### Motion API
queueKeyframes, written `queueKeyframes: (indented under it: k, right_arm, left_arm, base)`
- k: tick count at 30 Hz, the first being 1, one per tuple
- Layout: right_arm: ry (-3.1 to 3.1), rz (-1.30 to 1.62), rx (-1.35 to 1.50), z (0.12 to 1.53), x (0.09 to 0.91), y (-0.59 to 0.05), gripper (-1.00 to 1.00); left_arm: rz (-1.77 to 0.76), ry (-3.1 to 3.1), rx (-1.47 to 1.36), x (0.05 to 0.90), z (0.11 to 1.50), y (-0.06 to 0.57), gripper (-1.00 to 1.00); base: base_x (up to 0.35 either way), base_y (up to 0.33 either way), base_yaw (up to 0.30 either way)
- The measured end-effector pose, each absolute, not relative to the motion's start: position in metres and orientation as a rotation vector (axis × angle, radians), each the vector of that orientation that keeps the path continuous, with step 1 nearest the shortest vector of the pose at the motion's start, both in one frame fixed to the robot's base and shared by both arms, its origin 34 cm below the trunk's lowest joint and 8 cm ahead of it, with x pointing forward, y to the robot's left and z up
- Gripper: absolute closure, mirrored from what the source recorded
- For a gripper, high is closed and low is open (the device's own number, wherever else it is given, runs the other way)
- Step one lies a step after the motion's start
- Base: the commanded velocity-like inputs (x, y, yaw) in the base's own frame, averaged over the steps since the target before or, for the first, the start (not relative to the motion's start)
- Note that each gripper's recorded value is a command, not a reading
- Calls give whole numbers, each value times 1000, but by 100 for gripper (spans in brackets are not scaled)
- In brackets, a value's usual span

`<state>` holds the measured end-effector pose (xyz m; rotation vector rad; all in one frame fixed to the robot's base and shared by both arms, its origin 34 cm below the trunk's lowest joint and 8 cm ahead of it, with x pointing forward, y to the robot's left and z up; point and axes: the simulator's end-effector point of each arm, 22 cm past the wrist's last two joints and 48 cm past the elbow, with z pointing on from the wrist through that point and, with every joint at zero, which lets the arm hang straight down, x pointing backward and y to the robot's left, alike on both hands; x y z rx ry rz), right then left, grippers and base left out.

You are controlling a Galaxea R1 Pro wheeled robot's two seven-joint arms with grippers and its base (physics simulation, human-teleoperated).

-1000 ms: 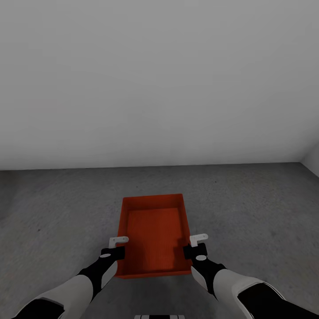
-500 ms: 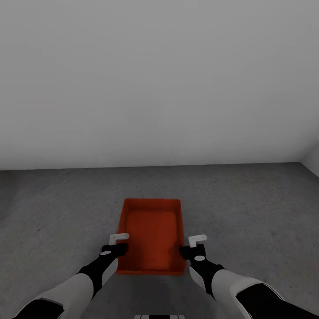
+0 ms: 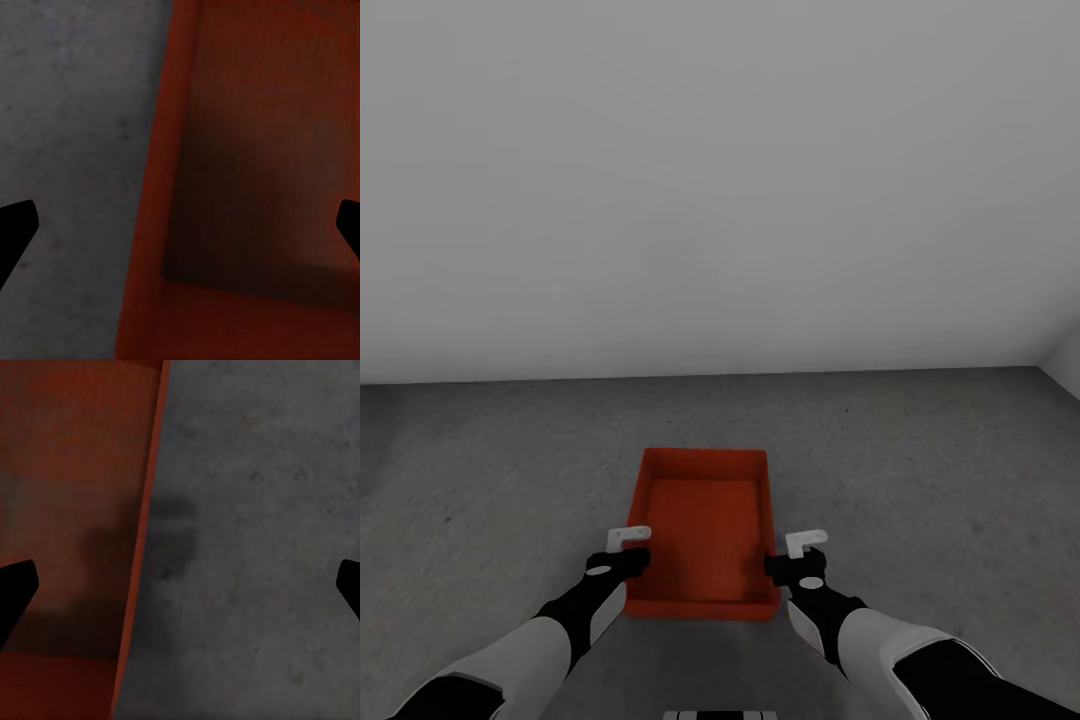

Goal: Move the two storage containers from the living room to the garage. In the garage, place one container on the floor and stack the other container on top of it (either order is fine).

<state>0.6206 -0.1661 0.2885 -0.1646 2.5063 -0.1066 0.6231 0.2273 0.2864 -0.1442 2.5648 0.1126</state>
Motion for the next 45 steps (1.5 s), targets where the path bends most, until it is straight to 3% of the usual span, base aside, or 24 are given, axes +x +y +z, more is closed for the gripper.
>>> queueKeyframes:
  k: [45]
  right_arm:
    - [2508,-107,-166,363,635,-166,-100]
  left_arm:
    - [111,2566,-146,638,361,226,-100]
  base:
    - [0,0,0]
